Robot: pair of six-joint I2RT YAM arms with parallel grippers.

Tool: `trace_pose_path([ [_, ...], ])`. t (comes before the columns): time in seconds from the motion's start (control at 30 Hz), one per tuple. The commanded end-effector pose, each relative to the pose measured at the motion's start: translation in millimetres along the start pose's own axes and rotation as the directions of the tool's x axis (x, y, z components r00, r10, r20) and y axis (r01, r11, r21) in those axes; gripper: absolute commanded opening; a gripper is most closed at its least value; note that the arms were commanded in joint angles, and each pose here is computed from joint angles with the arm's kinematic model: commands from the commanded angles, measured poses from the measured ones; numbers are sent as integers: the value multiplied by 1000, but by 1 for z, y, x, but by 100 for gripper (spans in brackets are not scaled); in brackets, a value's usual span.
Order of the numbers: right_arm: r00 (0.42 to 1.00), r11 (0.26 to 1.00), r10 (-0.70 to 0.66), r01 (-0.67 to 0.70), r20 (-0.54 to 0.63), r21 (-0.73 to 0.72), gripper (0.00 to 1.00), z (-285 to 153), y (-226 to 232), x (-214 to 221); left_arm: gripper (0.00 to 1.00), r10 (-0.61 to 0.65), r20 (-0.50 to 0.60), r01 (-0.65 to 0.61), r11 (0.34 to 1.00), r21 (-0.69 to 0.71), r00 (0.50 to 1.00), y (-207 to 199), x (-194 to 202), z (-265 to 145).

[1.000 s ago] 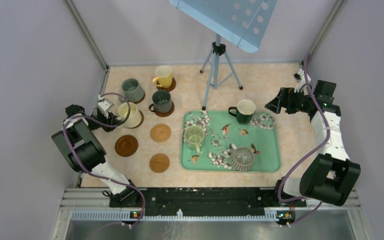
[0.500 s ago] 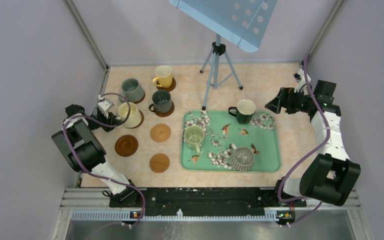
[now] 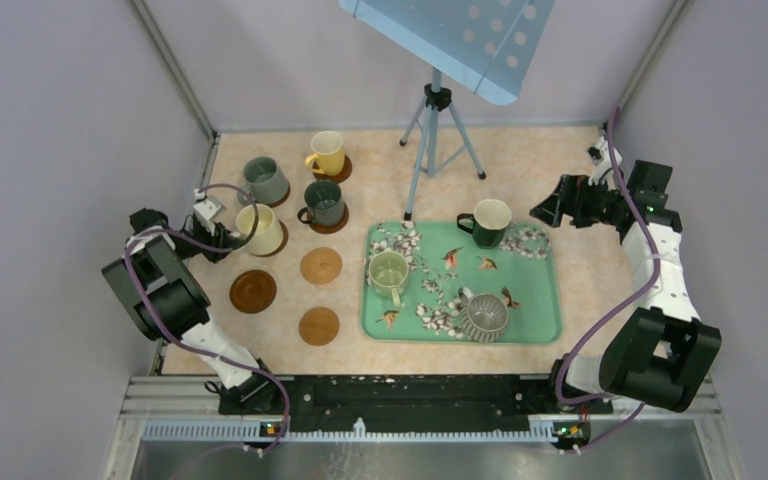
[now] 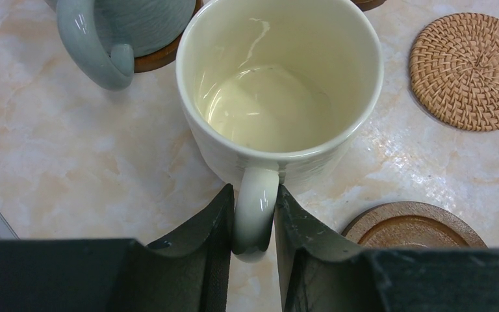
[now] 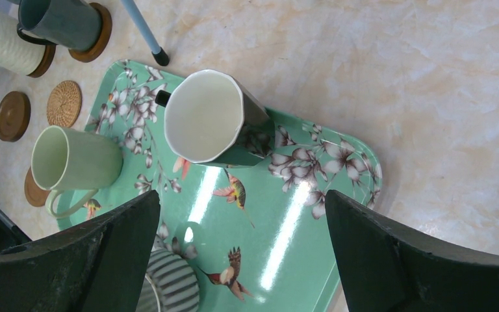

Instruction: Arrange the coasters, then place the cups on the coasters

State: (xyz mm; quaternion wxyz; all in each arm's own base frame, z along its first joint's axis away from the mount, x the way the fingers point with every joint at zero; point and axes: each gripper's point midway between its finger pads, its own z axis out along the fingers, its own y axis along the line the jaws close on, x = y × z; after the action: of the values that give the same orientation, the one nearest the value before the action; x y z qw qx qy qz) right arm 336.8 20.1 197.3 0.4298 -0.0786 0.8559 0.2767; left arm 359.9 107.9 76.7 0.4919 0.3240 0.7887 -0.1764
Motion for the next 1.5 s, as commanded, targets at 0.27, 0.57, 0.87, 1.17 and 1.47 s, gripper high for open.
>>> trace_pose_path([
  [0.27,999,999,-36,36,20,-18,96,-1,1,-4,31,5,35,-6,1000,23,999,0,-2,6],
  [0.57,999,999,-35,35,20,-16,96,-1,1,-4,29,-2,29,1,1000,31,1000,-1,5,9],
  [0.87,999,999,-35,36,19,-18,96,-1,1,-4,52,25,15,-26,1000,12,1000,3,-11,-1],
  [1.17,999,999,-44,45,18,-19,96,-2,2,-4,68,35,-10,-35,998,-61,999,20,-53,-26],
  [1.47,998,998,-51,52,22,-20,96,-3,4,-5,78,60,14,-58,994,-97,998,20,-140,-38],
])
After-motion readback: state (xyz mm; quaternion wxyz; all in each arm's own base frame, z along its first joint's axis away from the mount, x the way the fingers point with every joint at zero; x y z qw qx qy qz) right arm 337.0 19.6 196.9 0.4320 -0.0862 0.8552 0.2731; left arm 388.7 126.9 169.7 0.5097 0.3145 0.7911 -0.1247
